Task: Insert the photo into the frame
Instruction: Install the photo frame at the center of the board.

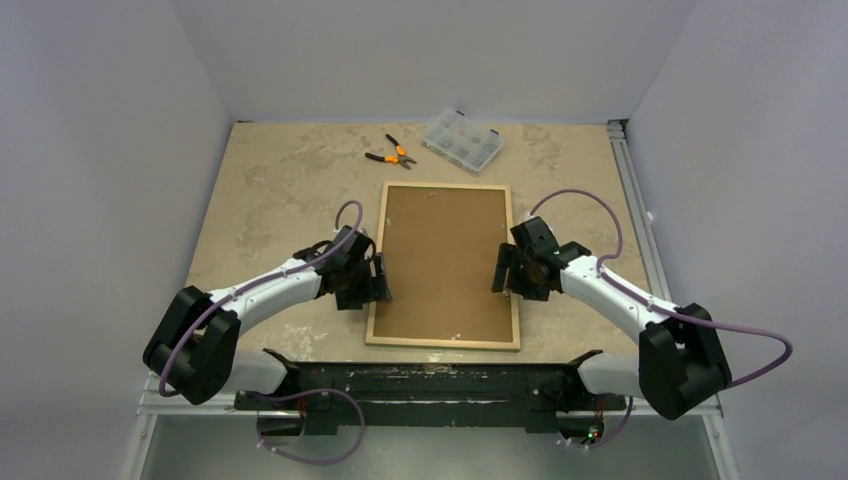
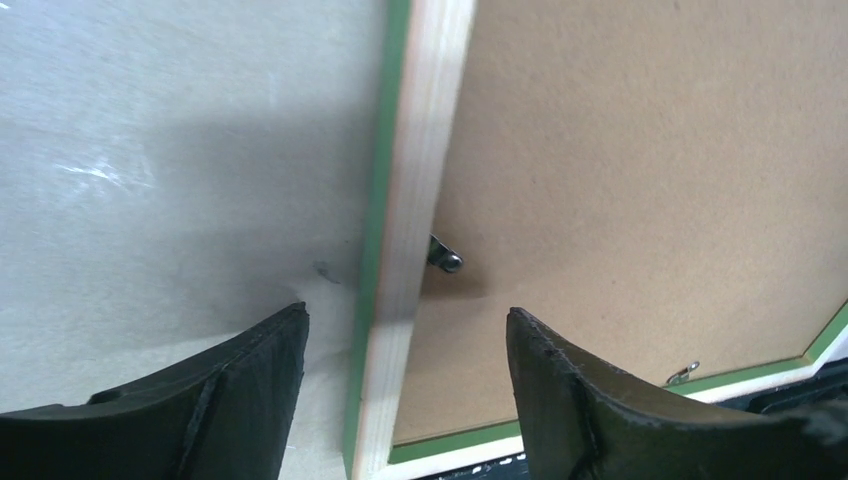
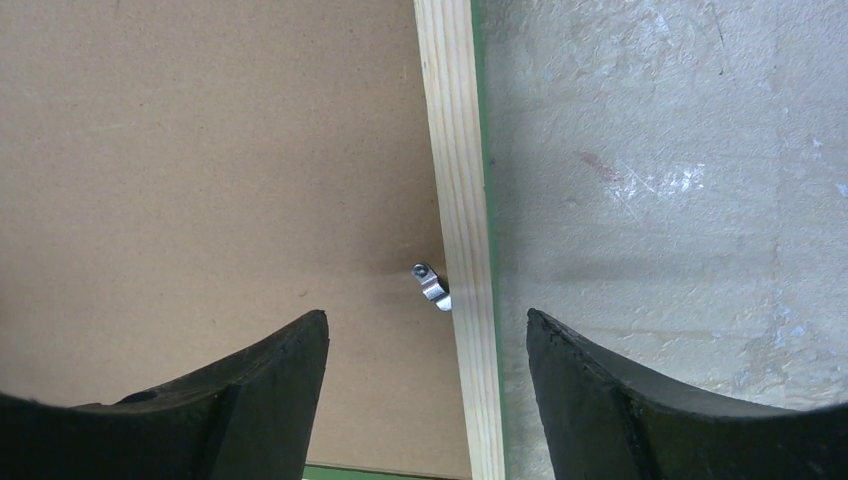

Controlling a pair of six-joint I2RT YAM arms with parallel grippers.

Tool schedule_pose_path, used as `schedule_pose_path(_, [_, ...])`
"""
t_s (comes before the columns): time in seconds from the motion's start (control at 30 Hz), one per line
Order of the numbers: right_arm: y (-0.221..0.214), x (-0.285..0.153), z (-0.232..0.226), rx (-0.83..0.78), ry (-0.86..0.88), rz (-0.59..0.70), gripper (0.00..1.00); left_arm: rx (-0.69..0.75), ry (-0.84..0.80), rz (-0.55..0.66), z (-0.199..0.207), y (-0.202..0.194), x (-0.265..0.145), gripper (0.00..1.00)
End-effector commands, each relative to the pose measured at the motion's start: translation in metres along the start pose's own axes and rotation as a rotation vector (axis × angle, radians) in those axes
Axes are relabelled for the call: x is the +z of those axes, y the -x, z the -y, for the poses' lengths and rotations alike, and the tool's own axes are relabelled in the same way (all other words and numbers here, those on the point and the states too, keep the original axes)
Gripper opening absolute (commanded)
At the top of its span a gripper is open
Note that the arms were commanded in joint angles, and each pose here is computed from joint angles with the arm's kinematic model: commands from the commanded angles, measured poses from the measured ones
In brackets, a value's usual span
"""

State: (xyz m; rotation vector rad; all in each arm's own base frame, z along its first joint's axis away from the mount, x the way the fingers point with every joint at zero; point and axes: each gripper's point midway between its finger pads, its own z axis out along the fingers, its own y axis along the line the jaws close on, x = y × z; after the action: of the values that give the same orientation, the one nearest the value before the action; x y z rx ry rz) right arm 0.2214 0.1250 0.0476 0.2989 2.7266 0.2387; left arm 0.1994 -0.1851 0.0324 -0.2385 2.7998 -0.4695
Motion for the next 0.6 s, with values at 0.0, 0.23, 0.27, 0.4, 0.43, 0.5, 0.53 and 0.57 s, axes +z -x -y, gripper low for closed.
schedule_pose_path(0.0, [0.004,-0.001,0.003,-0.002,-0.017,0.013,0.69,0.001,-0.009,0.036,0.000,0.021,-0.001,0.68])
schedule_pose_path(0.23, [0.000,0.007,0.009,-0.024,-0.054,-0.007,0.54,0.013,0.041,0.009,-0.006,0.022,0.012,0.55])
schedule_pose_path(0.27, [0.003,0.006,0.012,-0.031,-0.073,0.001,0.53,0.012,0.053,0.008,-0.008,0.022,0.014,0.52])
schedule_pose_path(0.4, [0.004,0.006,0.020,-0.048,-0.116,0.001,0.53,0.010,0.098,0.013,-0.016,0.024,0.020,0.43])
schedule_pose_path(0.43, [0.004,0.006,0.021,-0.049,-0.122,0.002,0.52,0.014,0.104,0.010,-0.016,0.024,0.021,0.38])
schedule_pose_path(0.5, [0.004,0.006,0.022,-0.053,-0.129,0.001,0.52,0.024,0.112,0.002,-0.015,0.027,0.023,0.31])
schedule_pose_path(0.53, [0.004,0.005,0.023,-0.057,-0.137,-0.001,0.52,0.031,0.114,-0.001,-0.014,0.029,0.023,0.28])
schedule_pose_path(0.57, [0.004,0.005,0.025,-0.060,-0.145,-0.002,0.52,0.036,0.118,-0.007,-0.013,0.029,0.024,0.26])
